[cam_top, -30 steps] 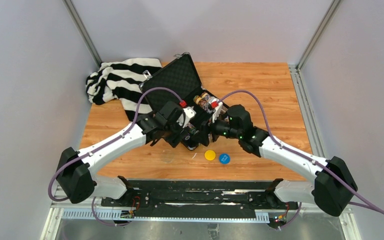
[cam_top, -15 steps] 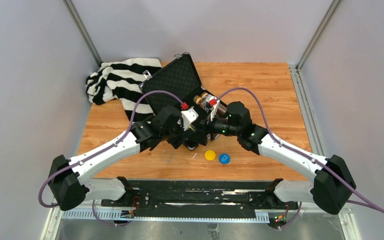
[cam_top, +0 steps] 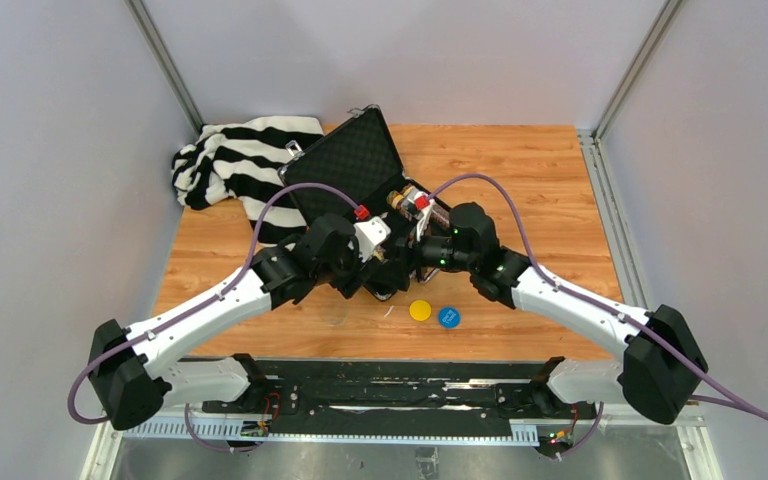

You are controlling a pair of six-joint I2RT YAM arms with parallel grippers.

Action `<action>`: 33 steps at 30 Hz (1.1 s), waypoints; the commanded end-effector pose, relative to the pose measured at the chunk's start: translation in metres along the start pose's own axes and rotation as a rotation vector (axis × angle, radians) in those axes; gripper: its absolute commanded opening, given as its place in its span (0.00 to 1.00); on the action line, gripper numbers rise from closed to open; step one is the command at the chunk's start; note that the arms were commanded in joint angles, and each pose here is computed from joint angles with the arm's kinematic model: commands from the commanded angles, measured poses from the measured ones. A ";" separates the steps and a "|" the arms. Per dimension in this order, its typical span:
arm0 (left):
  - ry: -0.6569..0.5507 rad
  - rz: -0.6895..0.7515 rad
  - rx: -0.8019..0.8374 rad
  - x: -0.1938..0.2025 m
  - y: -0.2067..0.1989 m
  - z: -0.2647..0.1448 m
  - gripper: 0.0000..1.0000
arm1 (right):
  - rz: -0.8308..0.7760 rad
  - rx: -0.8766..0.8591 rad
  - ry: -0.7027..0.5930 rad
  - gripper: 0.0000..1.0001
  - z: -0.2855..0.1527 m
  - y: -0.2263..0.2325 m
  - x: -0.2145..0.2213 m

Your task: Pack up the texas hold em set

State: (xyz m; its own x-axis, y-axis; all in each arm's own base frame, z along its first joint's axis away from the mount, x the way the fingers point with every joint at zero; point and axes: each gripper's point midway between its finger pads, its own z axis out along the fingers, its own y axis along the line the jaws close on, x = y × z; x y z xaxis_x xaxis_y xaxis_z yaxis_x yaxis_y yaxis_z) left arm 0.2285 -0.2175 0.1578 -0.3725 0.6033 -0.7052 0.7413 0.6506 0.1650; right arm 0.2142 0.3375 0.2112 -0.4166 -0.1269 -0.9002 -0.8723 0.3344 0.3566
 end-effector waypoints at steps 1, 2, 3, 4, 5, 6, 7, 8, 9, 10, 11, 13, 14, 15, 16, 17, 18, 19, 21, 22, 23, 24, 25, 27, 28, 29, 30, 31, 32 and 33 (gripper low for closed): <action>-0.178 0.040 0.141 -0.041 -0.028 -0.022 0.41 | 0.048 0.227 -0.124 0.66 -0.006 -0.046 -0.025; -0.175 0.039 0.138 -0.041 -0.027 -0.022 0.41 | 0.066 0.224 -0.133 0.66 -0.009 -0.047 -0.024; -0.173 0.038 0.137 -0.041 -0.027 -0.022 0.41 | 0.081 0.222 -0.145 0.65 -0.012 -0.047 -0.024; -0.171 0.037 0.138 -0.040 -0.028 -0.021 0.41 | 0.090 0.218 -0.153 0.65 -0.015 -0.047 -0.025; -0.171 0.036 0.138 -0.041 -0.028 -0.021 0.41 | 0.095 0.220 -0.157 0.65 -0.018 -0.048 -0.024; -0.172 0.035 0.137 -0.042 -0.027 -0.021 0.41 | 0.095 0.226 -0.158 0.65 -0.021 -0.050 -0.022; -0.172 0.035 0.138 -0.042 -0.028 -0.021 0.41 | 0.090 0.235 -0.160 0.65 -0.025 -0.052 -0.021; -0.172 0.034 0.138 -0.042 -0.028 -0.021 0.41 | 0.089 0.248 -0.160 0.65 -0.028 -0.054 -0.019; -0.172 0.034 0.137 -0.043 -0.027 -0.020 0.41 | 0.083 0.257 -0.165 0.65 -0.032 -0.056 -0.019; -0.170 0.034 0.136 -0.043 -0.027 -0.020 0.41 | 0.081 0.265 -0.165 0.65 -0.035 -0.057 -0.017; -0.169 0.034 0.133 -0.043 -0.027 -0.020 0.41 | 0.080 0.270 -0.166 0.65 -0.039 -0.058 -0.016; -0.165 0.034 0.133 -0.043 -0.027 -0.019 0.41 | 0.078 0.282 -0.174 0.65 -0.045 -0.059 -0.015; -0.163 0.035 0.135 -0.042 -0.027 -0.019 0.41 | 0.078 0.286 -0.180 0.65 -0.048 -0.059 -0.015; -0.162 0.033 0.140 -0.042 -0.028 -0.018 0.41 | 0.077 0.287 -0.184 0.65 -0.049 -0.059 -0.015; -0.160 0.034 0.145 -0.042 -0.029 -0.018 0.41 | 0.076 0.284 -0.188 0.65 -0.050 -0.059 -0.017; -0.161 0.035 0.149 -0.042 -0.030 -0.017 0.41 | 0.075 0.277 -0.188 0.65 -0.050 -0.057 -0.018; -0.158 0.034 0.153 -0.041 -0.031 -0.016 0.41 | 0.077 0.269 -0.190 0.65 -0.050 -0.056 -0.020; -0.154 0.034 0.152 -0.040 -0.031 -0.015 0.41 | 0.079 0.260 -0.191 0.65 -0.049 -0.054 -0.021; -0.148 0.037 0.150 -0.039 -0.030 -0.014 0.41 | 0.080 0.235 -0.200 0.65 -0.047 -0.050 -0.026; -0.145 0.039 0.148 -0.039 -0.030 -0.013 0.41 | 0.081 0.220 -0.203 0.65 -0.046 -0.047 -0.028; -0.143 0.040 0.146 -0.039 -0.030 -0.012 0.41 | 0.081 0.205 -0.203 0.65 -0.044 -0.045 -0.030; -0.143 0.039 0.144 -0.039 -0.029 -0.012 0.41 | 0.084 0.190 -0.199 0.65 -0.042 -0.043 -0.030; -0.144 0.039 0.144 -0.039 -0.029 -0.012 0.41 | 0.091 0.172 -0.194 0.65 -0.040 -0.041 -0.030; -0.143 0.040 0.138 -0.039 -0.028 -0.011 0.41 | 0.108 0.137 -0.190 0.65 -0.036 -0.037 -0.030; -0.138 0.040 0.136 -0.038 -0.028 -0.009 0.41 | 0.113 0.118 -0.195 0.65 -0.034 -0.034 -0.030; -0.137 0.040 0.131 -0.038 -0.027 -0.009 0.41 | 0.118 0.097 -0.200 0.65 -0.033 -0.031 -0.032; -0.135 0.040 0.130 -0.037 -0.027 -0.008 0.41 | 0.122 0.082 -0.201 0.65 -0.031 -0.028 -0.032; -0.135 0.041 0.129 -0.037 -0.027 -0.008 0.41 | 0.126 0.075 -0.194 0.65 -0.030 -0.027 -0.031; -0.136 0.038 0.127 -0.038 -0.027 -0.007 0.41 | 0.128 0.072 -0.184 0.65 -0.028 -0.026 -0.029; -0.139 0.039 0.126 -0.038 -0.027 -0.007 0.41 | 0.131 0.067 -0.178 0.65 -0.027 -0.025 -0.027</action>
State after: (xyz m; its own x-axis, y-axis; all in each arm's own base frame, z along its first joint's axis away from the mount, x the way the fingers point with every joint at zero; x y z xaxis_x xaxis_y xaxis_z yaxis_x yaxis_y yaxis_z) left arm 0.2096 -0.2430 0.1649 -0.3247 0.5854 -0.7429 0.8195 0.5662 0.0879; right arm 0.2447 0.2963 0.2118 -0.4810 0.0586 -0.8748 -0.7589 0.4717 0.4489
